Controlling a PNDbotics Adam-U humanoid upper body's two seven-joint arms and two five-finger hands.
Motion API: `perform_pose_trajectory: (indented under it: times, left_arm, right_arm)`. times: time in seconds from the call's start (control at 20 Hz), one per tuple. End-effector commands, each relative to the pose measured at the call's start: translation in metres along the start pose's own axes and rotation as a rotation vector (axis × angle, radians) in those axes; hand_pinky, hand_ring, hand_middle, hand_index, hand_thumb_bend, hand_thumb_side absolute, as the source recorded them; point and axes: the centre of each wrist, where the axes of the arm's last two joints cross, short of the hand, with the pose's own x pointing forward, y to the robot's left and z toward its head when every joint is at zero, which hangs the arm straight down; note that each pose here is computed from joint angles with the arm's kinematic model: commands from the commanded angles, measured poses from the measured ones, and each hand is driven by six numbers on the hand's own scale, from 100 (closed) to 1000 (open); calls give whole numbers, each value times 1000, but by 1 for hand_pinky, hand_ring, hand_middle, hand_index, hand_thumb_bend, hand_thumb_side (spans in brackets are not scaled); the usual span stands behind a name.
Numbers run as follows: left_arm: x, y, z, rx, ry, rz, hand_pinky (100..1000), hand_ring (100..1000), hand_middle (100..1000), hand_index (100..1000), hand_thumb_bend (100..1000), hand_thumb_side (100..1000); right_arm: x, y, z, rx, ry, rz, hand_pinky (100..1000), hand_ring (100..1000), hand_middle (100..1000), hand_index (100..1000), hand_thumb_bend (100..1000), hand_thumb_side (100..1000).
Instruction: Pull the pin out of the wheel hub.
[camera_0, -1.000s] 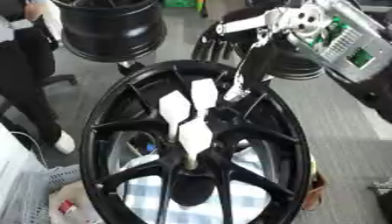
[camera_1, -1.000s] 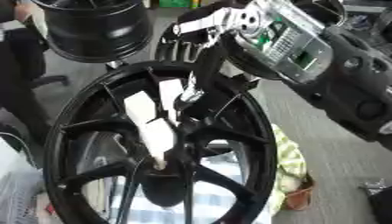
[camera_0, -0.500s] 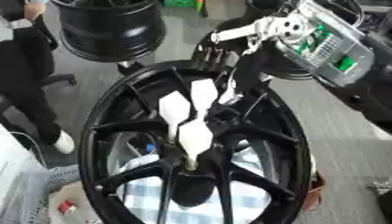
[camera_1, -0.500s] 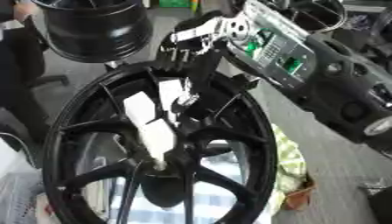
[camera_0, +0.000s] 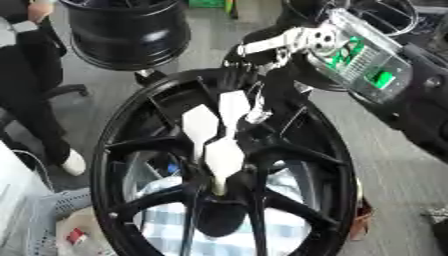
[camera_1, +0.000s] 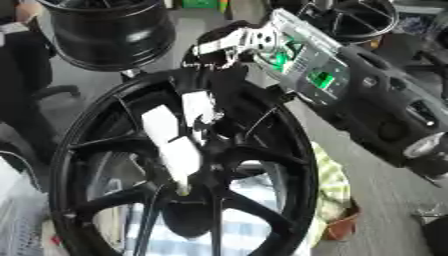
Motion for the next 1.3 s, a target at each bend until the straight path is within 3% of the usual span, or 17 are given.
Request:
perform_pose_trajectory:
  times: [0.05,0.35,0.8,1.0,1.1,1.3]
  left_arm:
    - [7,0,-6,-7,-32,2,765,875,760,846,191,680]
    - [7,0,-6,-6,-33,3,766,876,760,846,190,681]
    - [7,0,-6,-6,-34,4,767,876,760,845,189,682]
    - [7,0,-6,-8,-32,5,767,876,760,845,188,683]
    - [7,0,-5,-8,-32,4,767,877,761,846,187,683]
    - [6,0,-5,-7,-33,5,768,877,761,846,186,683]
  right_arm:
    - [0,-7,4,5,17,-17,802,792,690,750,536,138]
    - [-2,-5,1,18,19,-30,802,788,655,721,517,118]
    - [-6,-2,-2,28,33,-52,818,769,609,683,404,100]
    - [-6,-2,-3,29,33,-50,816,764,600,679,417,100]
    - [-6,-1,-3,35,36,-49,818,770,642,715,478,100]
    - [-8,0,-4,35,39,-48,820,776,665,735,480,100]
